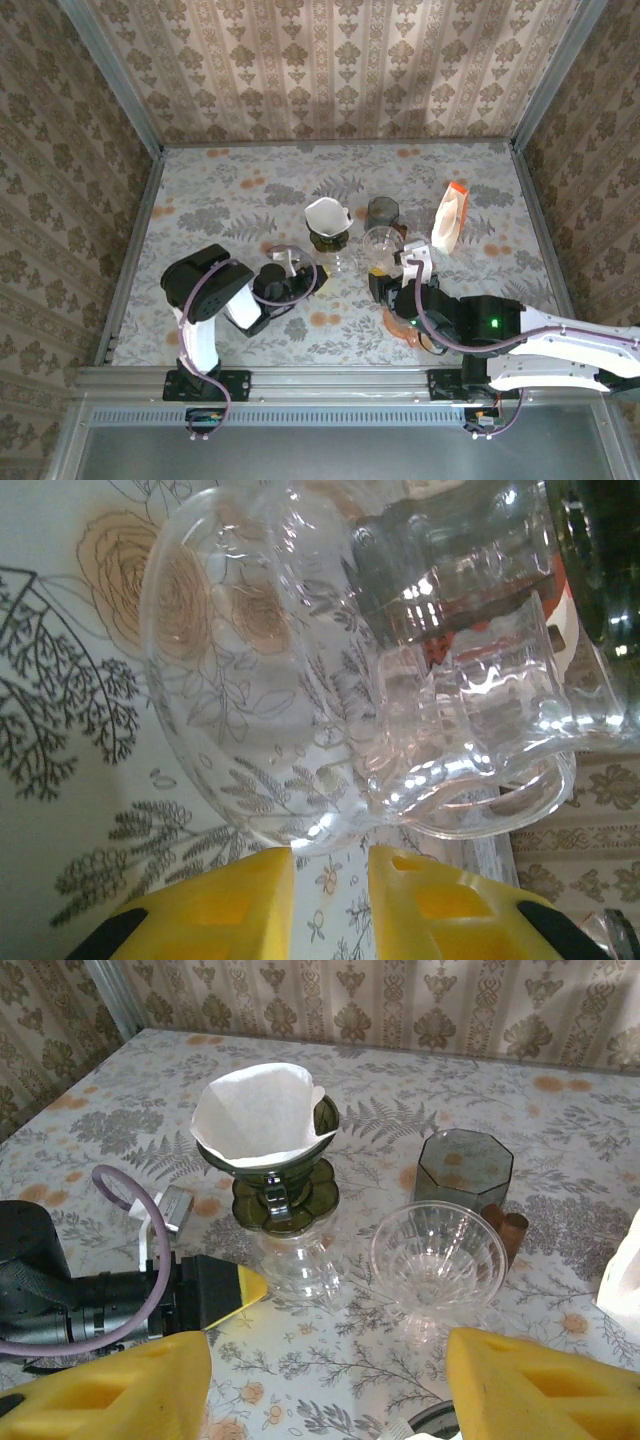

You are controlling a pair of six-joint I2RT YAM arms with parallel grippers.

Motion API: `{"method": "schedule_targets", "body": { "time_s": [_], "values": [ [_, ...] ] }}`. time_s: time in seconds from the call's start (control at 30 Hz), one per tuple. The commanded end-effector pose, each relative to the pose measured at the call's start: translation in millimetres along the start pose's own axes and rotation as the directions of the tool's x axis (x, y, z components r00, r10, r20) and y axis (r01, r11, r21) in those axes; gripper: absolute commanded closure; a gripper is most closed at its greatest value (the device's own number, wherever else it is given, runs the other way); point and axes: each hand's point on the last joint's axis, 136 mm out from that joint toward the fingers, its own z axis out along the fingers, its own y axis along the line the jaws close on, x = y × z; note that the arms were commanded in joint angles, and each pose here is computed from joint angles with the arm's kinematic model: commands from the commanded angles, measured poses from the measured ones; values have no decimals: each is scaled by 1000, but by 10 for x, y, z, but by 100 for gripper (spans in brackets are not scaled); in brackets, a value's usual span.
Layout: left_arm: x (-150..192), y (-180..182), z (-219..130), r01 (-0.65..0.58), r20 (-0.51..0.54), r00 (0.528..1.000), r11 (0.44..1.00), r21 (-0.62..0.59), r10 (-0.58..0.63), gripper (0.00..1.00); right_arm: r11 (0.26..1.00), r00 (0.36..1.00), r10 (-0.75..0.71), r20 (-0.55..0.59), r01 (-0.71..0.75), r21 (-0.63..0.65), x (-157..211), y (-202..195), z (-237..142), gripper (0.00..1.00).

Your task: Place the coffee filter in the dripper

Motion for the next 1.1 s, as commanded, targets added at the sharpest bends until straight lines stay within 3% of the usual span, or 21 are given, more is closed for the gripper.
{"method": "schedule_targets", "body": {
  "time_s": [0.0,0.5,0.8,0.9,1.07],
  "values": [
    [-142,229,73,26,31,999,997,-76,-24,72,999,1000,13,8,-14,37,6,-135,-20,35],
    [-565,206,353,55,76,996,998,-21,-54,72,998,998,42,-36,-40,41,110,-227,25,35],
    [-640,126,21,63,108,992,998,-17,-61,72,992,988,118,-103,-113,47,110,-351,111,35],
    [-672,56,-99,61,118,991,998,-14,-59,72,988,981,147,-130,-140,62,81,-424,163,39],
    [-862,-20,-218,48,124,992,997,-67,-39,71,980,967,196,-165,-187,65,18,-489,260,41]
  ]
}}
